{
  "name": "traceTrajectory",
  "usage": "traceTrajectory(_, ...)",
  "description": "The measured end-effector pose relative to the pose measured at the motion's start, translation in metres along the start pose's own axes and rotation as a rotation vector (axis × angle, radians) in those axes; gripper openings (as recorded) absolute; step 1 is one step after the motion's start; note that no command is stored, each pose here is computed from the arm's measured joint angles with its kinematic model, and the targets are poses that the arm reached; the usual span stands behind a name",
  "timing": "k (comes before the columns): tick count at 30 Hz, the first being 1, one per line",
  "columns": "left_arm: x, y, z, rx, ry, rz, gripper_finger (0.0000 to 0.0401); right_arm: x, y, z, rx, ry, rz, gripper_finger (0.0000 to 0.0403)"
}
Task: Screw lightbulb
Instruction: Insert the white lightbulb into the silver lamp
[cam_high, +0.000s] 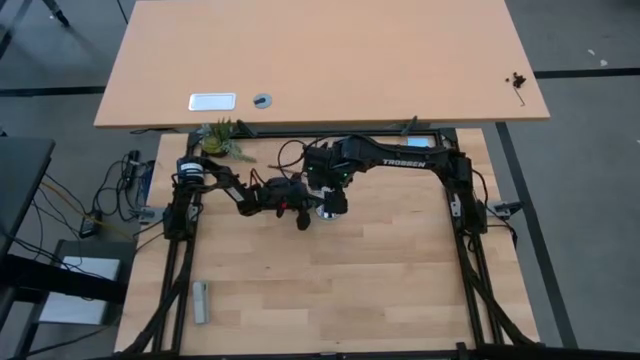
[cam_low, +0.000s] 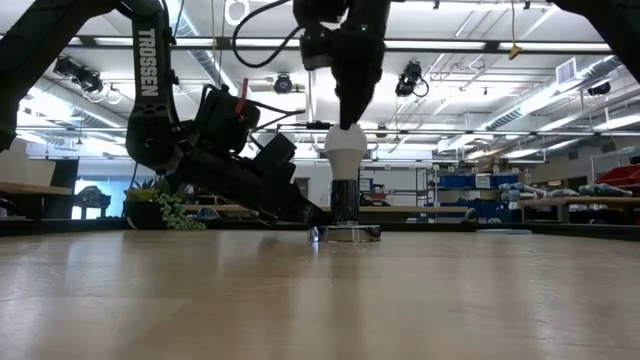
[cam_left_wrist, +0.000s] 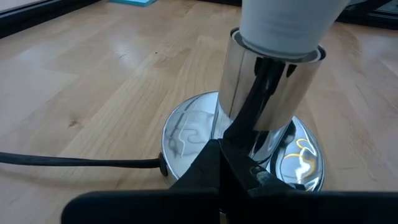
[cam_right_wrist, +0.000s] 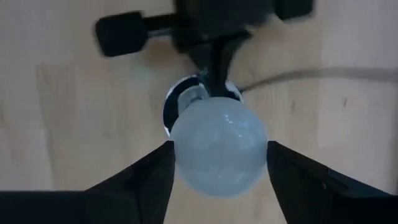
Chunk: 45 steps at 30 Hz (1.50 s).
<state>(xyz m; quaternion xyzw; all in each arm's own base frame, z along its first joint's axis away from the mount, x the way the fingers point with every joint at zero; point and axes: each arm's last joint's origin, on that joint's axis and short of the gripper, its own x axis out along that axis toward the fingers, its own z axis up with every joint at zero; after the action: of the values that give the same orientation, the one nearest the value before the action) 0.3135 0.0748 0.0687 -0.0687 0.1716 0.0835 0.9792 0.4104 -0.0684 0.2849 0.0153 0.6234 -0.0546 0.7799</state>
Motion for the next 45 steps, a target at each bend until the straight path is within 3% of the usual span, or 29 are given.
traceTrajectory(4,0.000,0.000,0.000,-0.001,0.000,0.000,0.0000,0.006,-0.002,-0.002,0.207,0.010,-0.005,0.0231)
traceTrajectory(12,0.000,0.000,0.000,-0.002,0.001,0.000,0.0000,-0.004,-0.002,0.009,0.236,-0.068,-0.005,0.0234)
traceTrajectory(14,0.000,0.000,0.000,-0.002,0.000,0.000,0.0000,-0.009,-0.001,0.009,0.205,-0.065,0.004,0.0230)
traceTrajectory(19,0.000,0.000,0.000,-0.002,0.000,-0.001,0.0000,-0.017,0.008,0.006,-0.018,-0.023,-0.060,0.0230)
traceTrajectory(28,0.000,0.000,0.000,-0.002,0.000,0.000,0.0000,-0.016,0.014,0.005,-0.257,-0.009,-0.100,0.0279)
traceTrajectory(33,0.000,0.000,0.000,-0.002,0.000,0.000,0.0000,-0.013,0.011,0.005,-0.421,-0.025,0.013,0.0285)
traceTrajectory(41,0.000,0.000,0.000,-0.002,0.000,0.000,0.0000,-0.001,0.001,0.002,-0.403,-0.013,0.029,0.0256)
traceTrajectory(45,0.000,0.000,0.000,-0.002,0.000,0.000,0.0000,0.000,0.000,0.004,-0.314,-0.035,0.019,0.0233)
